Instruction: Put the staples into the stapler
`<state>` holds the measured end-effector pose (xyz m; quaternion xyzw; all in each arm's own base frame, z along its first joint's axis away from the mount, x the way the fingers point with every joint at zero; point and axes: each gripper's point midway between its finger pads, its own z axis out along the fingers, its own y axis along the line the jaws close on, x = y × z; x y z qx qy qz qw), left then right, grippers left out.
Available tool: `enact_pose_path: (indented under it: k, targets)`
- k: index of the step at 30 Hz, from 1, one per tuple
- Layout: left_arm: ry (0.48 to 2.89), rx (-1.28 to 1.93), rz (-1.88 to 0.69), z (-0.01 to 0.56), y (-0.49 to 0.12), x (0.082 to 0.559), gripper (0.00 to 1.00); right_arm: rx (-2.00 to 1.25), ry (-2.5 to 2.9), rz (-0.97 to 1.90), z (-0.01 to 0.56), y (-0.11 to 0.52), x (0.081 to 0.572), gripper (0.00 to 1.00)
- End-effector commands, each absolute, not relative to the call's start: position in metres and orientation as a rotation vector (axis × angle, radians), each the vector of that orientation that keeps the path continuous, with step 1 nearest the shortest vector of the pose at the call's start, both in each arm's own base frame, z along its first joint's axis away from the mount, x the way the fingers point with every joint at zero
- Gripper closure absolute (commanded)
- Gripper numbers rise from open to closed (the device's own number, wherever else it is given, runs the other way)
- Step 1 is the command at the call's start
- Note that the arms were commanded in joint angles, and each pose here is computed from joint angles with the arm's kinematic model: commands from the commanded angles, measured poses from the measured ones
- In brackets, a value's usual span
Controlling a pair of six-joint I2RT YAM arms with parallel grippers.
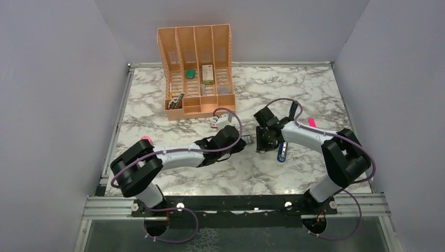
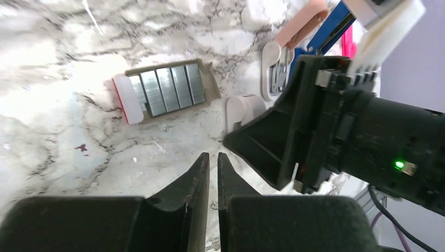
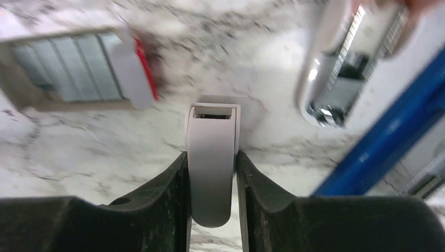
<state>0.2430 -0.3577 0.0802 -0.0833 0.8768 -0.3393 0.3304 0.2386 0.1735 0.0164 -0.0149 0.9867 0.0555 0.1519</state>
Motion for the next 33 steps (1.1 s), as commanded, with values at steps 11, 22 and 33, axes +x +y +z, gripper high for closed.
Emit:
enact_pose_path:
  k: [11, 22, 33]
  targets:
    - [2.156, -0.328, -0.714, 0.112, -0.298, 0.272, 0.87, -0.249, 2.849, 0.321, 0.002, 0.22, 0.24, 0.6]
    - [2.117, -0.273, -0.72, 0.13, -0.292, 0.276, 0.73, -0.182, 2.688, 0.159, 0.059, 0.206, 0.276, 0.38]
    - [2.152, -0.025, -0.86, 0.15, -0.33, 0.275, 0.15, 0.225, 2.376, -0.059, 0.135, 0.111, 0.348, 0.38]
